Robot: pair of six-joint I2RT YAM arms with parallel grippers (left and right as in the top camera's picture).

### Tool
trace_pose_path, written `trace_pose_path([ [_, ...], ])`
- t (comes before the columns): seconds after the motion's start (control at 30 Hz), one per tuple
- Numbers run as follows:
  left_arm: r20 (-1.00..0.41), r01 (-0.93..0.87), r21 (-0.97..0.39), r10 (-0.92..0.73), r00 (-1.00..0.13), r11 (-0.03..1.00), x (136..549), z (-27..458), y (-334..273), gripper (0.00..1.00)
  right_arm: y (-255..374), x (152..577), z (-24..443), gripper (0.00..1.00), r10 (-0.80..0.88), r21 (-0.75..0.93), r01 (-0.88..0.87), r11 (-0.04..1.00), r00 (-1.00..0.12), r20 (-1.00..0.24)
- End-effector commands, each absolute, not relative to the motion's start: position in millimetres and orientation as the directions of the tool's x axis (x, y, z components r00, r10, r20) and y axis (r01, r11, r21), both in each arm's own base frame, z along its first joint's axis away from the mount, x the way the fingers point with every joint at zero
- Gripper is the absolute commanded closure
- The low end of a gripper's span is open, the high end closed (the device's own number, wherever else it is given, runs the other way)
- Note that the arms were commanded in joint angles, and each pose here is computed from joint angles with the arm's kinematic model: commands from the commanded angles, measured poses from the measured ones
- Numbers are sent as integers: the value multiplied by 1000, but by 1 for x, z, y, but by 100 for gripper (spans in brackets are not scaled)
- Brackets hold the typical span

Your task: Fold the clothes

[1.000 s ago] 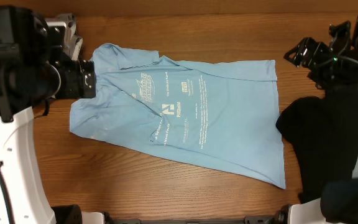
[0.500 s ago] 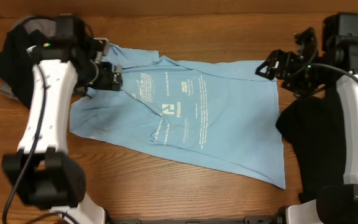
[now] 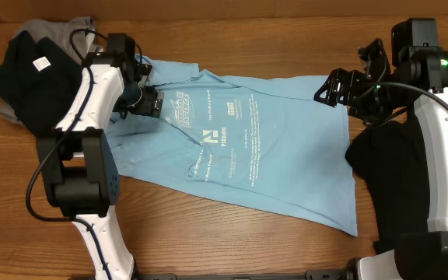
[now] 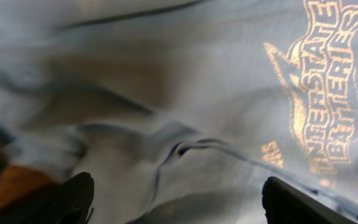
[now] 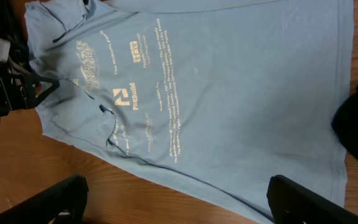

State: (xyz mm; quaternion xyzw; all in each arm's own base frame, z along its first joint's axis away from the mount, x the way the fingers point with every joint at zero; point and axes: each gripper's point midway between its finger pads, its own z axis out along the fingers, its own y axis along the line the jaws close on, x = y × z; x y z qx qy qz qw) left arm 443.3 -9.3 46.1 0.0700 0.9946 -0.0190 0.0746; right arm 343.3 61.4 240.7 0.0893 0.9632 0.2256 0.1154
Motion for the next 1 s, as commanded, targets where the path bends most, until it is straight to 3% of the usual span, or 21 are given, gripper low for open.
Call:
trace_pose_path([
  [0.0, -139, 159, -124, 141, -980, 979, 444, 28, -26, 14, 60, 345, 241, 4, 218, 443, 111, 890, -955, -200],
  [0.23, -143, 262, -179, 238, -961, 948, 447, 5, -52, 22, 60, 351, 243, 4, 235, 449, 117, 886, -948, -215],
  [0.47, -128, 276, -94, 263, -956, 957, 452, -12, -46, 27, 60, 351, 243, 4, 235, 449, 117, 886, -948, -215],
  [0.57, -126, 275, -95, 263, -957, 957, 451, -12, -46, 41, 60, 351, 243, 4, 235, 449, 117, 886, -948, -215],
  [0.73, -80, 269, -98, 262, -962, 958, 441, -11, -43, 72, 60, 351, 243, 4, 235, 449, 117, 886, -948, -215],
  [0.93, -33, 226, -6, 226, -974, 974, 436, -10, -25, 70, 60, 351, 243, 4, 235, 449, 117, 886, -948, -215],
  [0.97, -35, 226, -5, 225, -974, 974, 437, -10, -25, 62, 60, 351, 243, 4, 235, 449, 117, 886, -948, -215],
])
